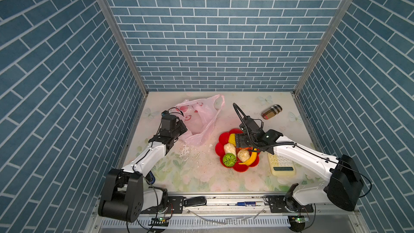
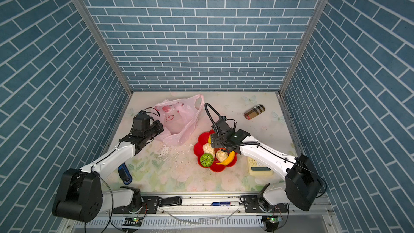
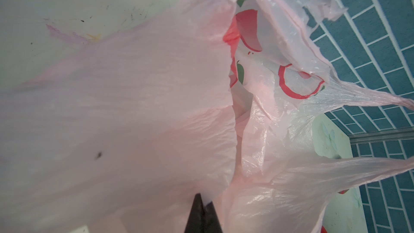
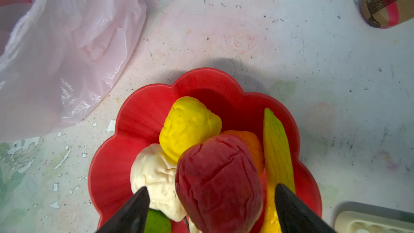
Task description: Take the fake fruits out of the plastic bag
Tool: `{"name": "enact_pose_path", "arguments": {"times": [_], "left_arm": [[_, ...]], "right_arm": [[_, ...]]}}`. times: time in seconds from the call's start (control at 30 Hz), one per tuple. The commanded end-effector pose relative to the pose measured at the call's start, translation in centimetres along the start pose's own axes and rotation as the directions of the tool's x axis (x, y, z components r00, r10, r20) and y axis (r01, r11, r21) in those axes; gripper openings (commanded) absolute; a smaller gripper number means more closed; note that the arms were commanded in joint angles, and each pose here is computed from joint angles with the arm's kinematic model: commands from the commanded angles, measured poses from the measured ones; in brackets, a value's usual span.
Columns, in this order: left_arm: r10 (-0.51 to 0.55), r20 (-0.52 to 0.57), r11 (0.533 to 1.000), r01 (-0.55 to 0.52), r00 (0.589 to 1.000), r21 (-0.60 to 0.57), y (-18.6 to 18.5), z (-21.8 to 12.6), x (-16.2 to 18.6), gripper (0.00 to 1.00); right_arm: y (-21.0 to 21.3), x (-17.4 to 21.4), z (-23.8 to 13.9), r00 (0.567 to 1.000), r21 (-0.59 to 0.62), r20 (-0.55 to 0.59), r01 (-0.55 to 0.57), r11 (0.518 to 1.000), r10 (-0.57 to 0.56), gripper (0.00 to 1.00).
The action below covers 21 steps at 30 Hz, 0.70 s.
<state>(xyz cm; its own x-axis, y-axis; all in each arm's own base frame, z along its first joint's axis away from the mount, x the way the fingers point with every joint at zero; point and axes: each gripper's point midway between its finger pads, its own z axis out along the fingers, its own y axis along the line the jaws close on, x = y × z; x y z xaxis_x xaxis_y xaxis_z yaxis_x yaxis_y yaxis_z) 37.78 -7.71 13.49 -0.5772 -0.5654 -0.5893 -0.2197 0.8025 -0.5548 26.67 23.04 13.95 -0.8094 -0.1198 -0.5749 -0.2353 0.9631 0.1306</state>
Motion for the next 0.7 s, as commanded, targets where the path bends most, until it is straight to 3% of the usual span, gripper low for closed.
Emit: {"name": "enact_pose_path", "arguments": {"times": [0.0, 0.37, 0.6, 0.67], "left_arm": [[-0.008, 0.039, 0.999, 0.006, 0.999, 0.047, -1.6, 0.7, -1.9, 0.03], [-0.026, 0.024, 0.998, 0.024, 0.999, 0.057, -3.6, 5.4, -3.8, 0.07], [-0.015, 0.003, 0.998, 0.015, 1.000, 0.060, -4.9, 8.5, -4.9, 0.20], [-0.009, -0.006, 0.998, 0.010, 1.000, 0.060, -5.3, 9.1, -5.1, 0.30]], "right_arm": [[-1.5, 0.4, -0.6, 1.000, 0.052, 0.010, -0.022, 0.998, 0.022, 0.88], [-3.0, -0.7, -2.7, 0.997, 0.073, 0.070, -0.026, 0.997, 0.021, 0.89], [-3.9, -1.3, -2.6, 0.995, 0.068, 0.087, -0.056, 0.996, 0.050, 0.89], [-4.0, -1.4, -2.4, 0.995, 0.066, 0.088, -0.057, 0.996, 0.051, 0.89]]}}
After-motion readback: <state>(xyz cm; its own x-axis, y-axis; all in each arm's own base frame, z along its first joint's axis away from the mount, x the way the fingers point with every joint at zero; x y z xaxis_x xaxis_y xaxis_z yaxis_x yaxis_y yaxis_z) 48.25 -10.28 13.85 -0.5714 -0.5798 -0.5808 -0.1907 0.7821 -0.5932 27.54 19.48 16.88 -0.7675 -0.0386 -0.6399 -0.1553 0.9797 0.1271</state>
